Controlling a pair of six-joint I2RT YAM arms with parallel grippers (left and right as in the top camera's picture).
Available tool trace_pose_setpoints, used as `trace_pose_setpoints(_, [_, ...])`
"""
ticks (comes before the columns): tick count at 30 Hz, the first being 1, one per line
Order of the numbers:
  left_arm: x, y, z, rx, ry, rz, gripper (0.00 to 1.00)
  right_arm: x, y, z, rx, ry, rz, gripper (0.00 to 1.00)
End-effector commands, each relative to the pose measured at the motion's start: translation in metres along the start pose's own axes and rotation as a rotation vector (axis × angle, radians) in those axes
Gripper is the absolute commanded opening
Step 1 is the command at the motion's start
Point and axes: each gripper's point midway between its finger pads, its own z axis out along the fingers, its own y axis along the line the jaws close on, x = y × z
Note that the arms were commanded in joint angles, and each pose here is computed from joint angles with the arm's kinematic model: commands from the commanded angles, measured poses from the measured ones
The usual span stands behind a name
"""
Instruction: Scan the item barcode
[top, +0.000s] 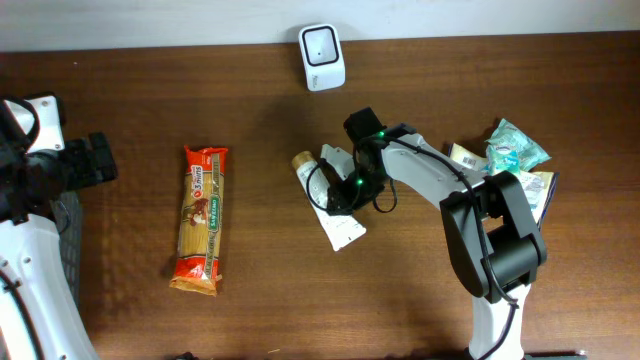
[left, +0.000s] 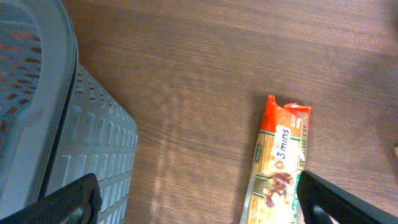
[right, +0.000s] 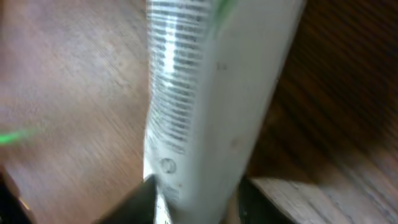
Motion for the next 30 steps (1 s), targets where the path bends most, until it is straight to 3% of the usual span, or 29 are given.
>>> trace_pose_setpoints(1, [-0.001,-0.001,-0.002,0.000,-0.006,0.018,0.99,0.006,0.002,0.003,-0.007,0.008,0.001,0.26])
trace_pose_setpoints(3, [-0.001,-0.001,-0.002,0.000,-0.006,0.018,0.99,0.005,0.002,0.003,-0.006,0.006,0.004,0.04])
trace_pose_setpoints(7, [-0.001,-0.001,-0.002,0.000,-0.006,0.018,0.99,-0.012,0.013,-0.028,-0.114,-0.065,0.038,0.04])
trace_pose_setpoints(12, [-0.001,-0.001,-0.002,0.000,-0.006,0.018,0.99,-0.056,0.055,-0.140,-0.337,-0.345,-0.091,0.04])
trace_pose_setpoints(18, [-0.001,-0.001,-0.002,0.000,-0.006,0.018,0.99,-0.050,0.108,-0.246,-0.273,-0.565,-0.263,0.04])
trace_pose_setpoints(23, [-0.001,-0.001,-0.002,0.000,-0.006,0.018,0.99,-0.035,0.141,-0.287,-0.226,-0.656,-0.357,0.04])
trace_pose_setpoints(26, [-0.001,-0.001,-0.002,0.000,-0.006,0.018,0.99,-0.039,0.126,-0.278,-0.155,-0.634,-0.329,0.04])
trace_pose_setpoints(28, [-0.001,-0.001,-0.002,0.000,-0.006,0.018,0.99,-0.053,0.101,-0.264,0.016,-0.611,-0.308,0.04])
trace_pose_setpoints(30, [-0.001,-0.001,-0.002,0.000,-0.006,0.018,0.99,-0.089,0.058,-0.254,0.351,-0.622,-0.303,0.04])
